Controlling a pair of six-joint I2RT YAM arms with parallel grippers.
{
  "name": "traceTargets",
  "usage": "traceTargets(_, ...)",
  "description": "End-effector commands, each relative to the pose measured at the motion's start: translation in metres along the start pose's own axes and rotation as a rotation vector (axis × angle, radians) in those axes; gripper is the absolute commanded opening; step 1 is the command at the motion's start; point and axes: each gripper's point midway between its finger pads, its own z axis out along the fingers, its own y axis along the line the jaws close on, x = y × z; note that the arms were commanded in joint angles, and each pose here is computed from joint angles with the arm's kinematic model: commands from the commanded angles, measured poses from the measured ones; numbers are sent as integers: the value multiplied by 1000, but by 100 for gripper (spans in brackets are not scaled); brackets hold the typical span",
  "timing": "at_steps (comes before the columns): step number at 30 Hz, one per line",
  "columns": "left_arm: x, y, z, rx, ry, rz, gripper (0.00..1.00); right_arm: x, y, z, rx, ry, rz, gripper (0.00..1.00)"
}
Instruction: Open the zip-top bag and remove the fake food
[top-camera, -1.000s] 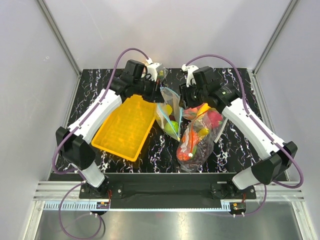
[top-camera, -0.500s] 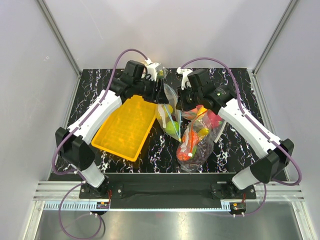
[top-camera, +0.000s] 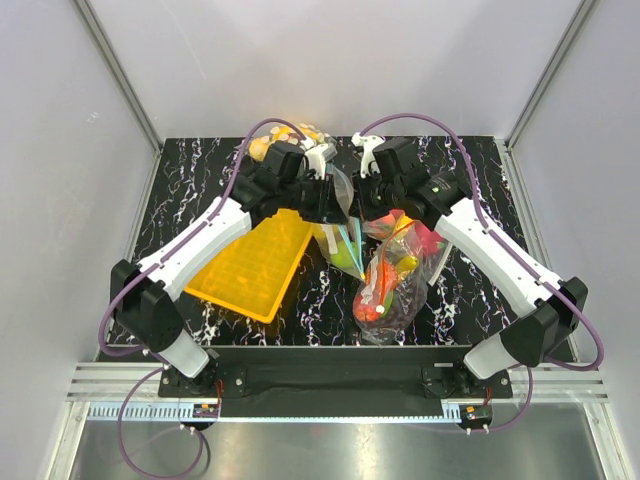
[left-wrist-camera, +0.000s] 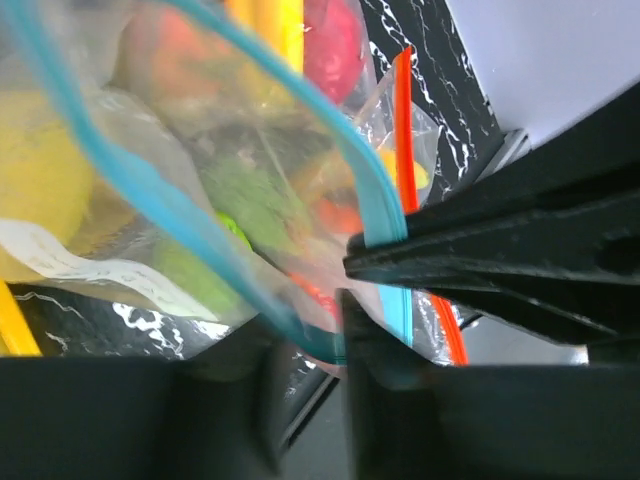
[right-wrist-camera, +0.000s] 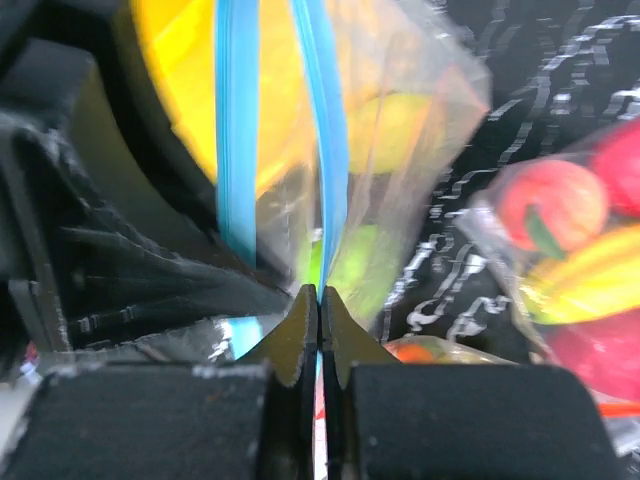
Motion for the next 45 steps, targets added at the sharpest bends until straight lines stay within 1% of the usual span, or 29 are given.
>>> traceTargets(1,-25,-10,-10,6,-90,43,10,-22,-10,-14,85,-104,-17,0)
traceTargets(2,-27,-9,-11,1,-87,54,5,-24,-18,-17,126,-116,-24,0)
traceTargets(3,-25,-9,-13,5,-69,77,2,-27,-29,-22,191,-128,-32,0)
traceTargets(4,-32,-15,-17,18,-79,103,0,-32,-34,-28,218,-142,-51,0)
traceTargets(5,-35,-14,-19,18,-77,114,0,-34,-38,-31,240,-145,-61,0)
traceTargets(6,-30,-9,-19,1,-47,109,0,-33,-45,-34,271,-138,-65,0)
traceTargets(8,-37,-4,-26,-18,-41,143,0,-33,-53,-36,315,-133,-85,0)
traceTargets(9,-29,5,-28,-56,-5,145,0,-33,-55,-37,326,-131,-88,0)
traceTargets(11,-22,15,-36,-109,29,143,0,-32,-58,-41,342,-130,-84,0)
traceTargets(13,-19,27,-44,-180,31,159,0,-37,-57,-45,346,-146,-66,0)
traceTargets(17,-2,49,-57,-309,83,138,0,-38,-55,-46,343,-137,-59,0)
traceTargets(19,1,64,-65,-415,84,117,0,-39,-54,-45,338,-130,-53,0)
traceTargets(21,6,78,-77,-514,86,109,4,-38,-54,-46,341,-121,-48,0)
traceTargets(22,5,75,-83,-517,71,119,7,-38,-52,-47,337,-119,-49,0)
traceTargets(23,1,72,-84,-506,45,131,13,-38,-50,-46,325,-119,-49,0)
traceTargets(24,0,64,-81,-455,34,154,22,-38,-48,-44,309,-118,-48,0)
traceTargets(25,0,59,-79,-423,25,167,37,-35,-46,-41,295,-111,-48,0)
traceTargets(26,-12,47,-81,-383,-36,194,40,-35,-39,-37,255,-108,-46,0)
traceTargets(27,-14,36,-78,-326,-47,204,43,-30,-34,-31,232,-92,-43,0)
traceTargets(28,-24,23,-79,-290,-79,223,50,-28,-28,-28,201,-83,-39,0)
traceTargets(29,-35,13,-79,-262,-117,245,52,-27,-25,-24,187,-77,-34,0)
traceTargets(31,-47,-8,-80,-213,-161,293,55,-23,-20,-18,165,-67,-11,0)
traceTargets(32,-62,-22,-83,-181,-219,324,56,-25,-16,-15,142,-75,-1,0)
traceTargets(34,-73,-43,-86,-120,-278,349,56,-24,-11,-11,122,-74,18,0)
traceTargets(35,-82,-52,-85,-83,-326,368,56,-24,-9,-11,110,-73,20,0)
traceTargets(38,-87,-79,-83,26,-385,398,58,-23,-9,-7,109,-63,20,0)
traceTargets(40,-78,-81,-67,74,-346,372,59,-24,-8,-7,104,-65,21,0)
traceTargets(43,-68,-74,-43,81,-282,350,58,-24,-8,-7,106,-67,32,0)
traceTargets(45,-65,-73,-35,91,-271,352,57,-24,-9,-8,112,-67,38,0)
